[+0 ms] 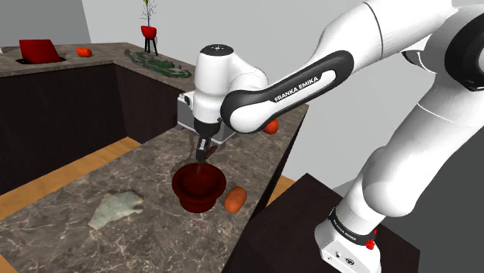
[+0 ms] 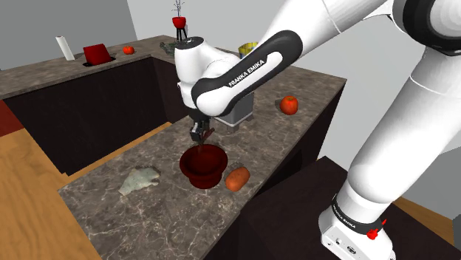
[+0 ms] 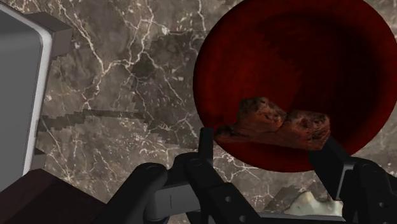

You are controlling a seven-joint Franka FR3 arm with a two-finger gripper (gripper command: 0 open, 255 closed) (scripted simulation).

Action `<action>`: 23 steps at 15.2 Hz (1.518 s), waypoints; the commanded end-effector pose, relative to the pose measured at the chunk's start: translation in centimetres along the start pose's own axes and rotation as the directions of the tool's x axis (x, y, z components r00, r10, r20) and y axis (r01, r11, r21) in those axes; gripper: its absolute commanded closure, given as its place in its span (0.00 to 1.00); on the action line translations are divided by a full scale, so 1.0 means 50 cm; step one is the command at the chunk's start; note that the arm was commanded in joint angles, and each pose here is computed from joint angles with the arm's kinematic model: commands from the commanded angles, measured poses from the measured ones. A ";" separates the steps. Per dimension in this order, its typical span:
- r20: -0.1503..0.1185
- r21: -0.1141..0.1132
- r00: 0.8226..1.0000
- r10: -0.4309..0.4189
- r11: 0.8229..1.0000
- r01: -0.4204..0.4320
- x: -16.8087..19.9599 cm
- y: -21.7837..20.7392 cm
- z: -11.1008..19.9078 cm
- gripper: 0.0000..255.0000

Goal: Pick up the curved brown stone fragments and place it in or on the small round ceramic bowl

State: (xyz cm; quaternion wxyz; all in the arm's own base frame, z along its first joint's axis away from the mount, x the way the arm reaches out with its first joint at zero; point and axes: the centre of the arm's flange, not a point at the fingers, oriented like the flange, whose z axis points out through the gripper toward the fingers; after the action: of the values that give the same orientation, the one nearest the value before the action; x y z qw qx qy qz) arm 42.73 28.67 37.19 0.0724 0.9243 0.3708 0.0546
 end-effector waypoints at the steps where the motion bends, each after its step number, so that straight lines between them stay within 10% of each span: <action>1: 0.000 0.000 1.000 0.001 1.000 -0.001 -0.006 -0.027 -0.010 1.00; 23: 0.000 0.000 1.000 0.001 1.000 -0.001 -0.014 -0.057 0.159 1.00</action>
State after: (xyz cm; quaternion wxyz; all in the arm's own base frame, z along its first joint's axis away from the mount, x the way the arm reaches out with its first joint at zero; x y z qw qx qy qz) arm 41.57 29.47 28.93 0.0723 0.9246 0.3699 0.0556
